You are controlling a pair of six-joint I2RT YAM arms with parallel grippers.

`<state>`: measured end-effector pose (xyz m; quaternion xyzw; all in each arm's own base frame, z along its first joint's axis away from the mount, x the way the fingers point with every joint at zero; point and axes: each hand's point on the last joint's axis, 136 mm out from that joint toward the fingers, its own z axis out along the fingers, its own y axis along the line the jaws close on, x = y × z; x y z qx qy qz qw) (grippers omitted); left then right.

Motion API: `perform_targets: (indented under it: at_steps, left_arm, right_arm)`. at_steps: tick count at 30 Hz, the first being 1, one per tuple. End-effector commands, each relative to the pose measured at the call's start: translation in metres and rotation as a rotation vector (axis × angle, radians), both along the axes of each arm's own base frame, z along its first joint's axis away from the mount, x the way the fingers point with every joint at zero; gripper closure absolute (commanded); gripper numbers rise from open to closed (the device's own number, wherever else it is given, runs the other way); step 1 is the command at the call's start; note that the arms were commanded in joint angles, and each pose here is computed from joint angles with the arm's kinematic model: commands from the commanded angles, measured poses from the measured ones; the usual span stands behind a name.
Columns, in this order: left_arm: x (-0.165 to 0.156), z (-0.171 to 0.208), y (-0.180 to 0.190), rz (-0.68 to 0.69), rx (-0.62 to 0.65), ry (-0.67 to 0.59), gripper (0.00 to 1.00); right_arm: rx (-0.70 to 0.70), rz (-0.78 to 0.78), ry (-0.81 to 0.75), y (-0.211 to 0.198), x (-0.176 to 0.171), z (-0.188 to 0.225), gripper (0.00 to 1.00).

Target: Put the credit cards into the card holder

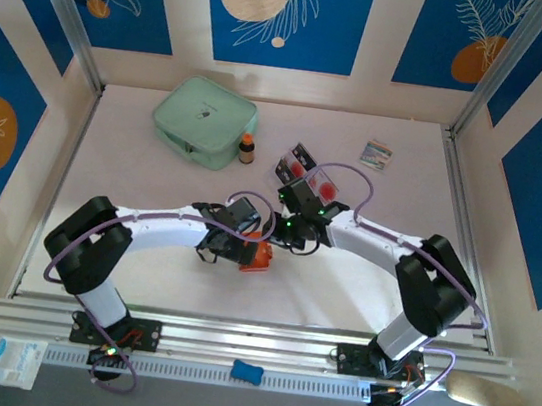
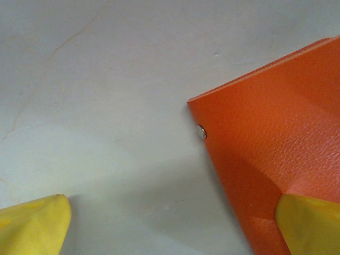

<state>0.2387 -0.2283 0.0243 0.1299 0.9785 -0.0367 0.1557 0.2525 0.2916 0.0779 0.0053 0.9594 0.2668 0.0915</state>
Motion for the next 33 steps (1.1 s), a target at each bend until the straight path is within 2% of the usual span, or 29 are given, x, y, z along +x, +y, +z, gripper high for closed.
perform_targets:
  at_steps: [1, 6, 13, 15, 20, 24, 33]
  left_arm:
    - [-0.018, -0.016, 0.018, 0.0, 0.081, 0.081, 0.0]
    - [-0.015, -0.006, 0.014, 0.0, 0.061, 0.066, 0.0]
    - [-0.007, 0.008, 0.006, -0.006, 0.039, 0.042, 0.0]
    - [-0.007, 0.01, 0.005, -0.005, 0.035, 0.041, 0.0]
    - [-0.004, 0.019, 0.003, -0.005, 0.021, 0.027, 0.0]
    - [-0.001, 0.028, -0.001, -0.007, 0.004, 0.013, 0.0]
    - [0.019, 0.055, 0.005, 0.025, -0.025, -0.048, 0.0]
  right_arm:
    - [-0.095, -0.007, 0.021, -0.019, -0.007, -0.004, 0.72]
    - [-0.165, 0.028, 0.045, -0.021, -0.011, -0.014, 0.6]
    - [-0.219, 0.077, 0.047, -0.01, -0.012, -0.022, 0.58]
    - [-0.229, 0.076, 0.051, -0.01, -0.011, -0.025, 0.59]
    - [-0.251, 0.075, 0.058, -0.013, -0.011, -0.031, 0.7]
    - [-0.255, 0.081, 0.067, -0.014, -0.012, -0.034, 0.76]
    - [-0.248, 0.076, 0.062, -0.015, -0.012, -0.031, 0.77]
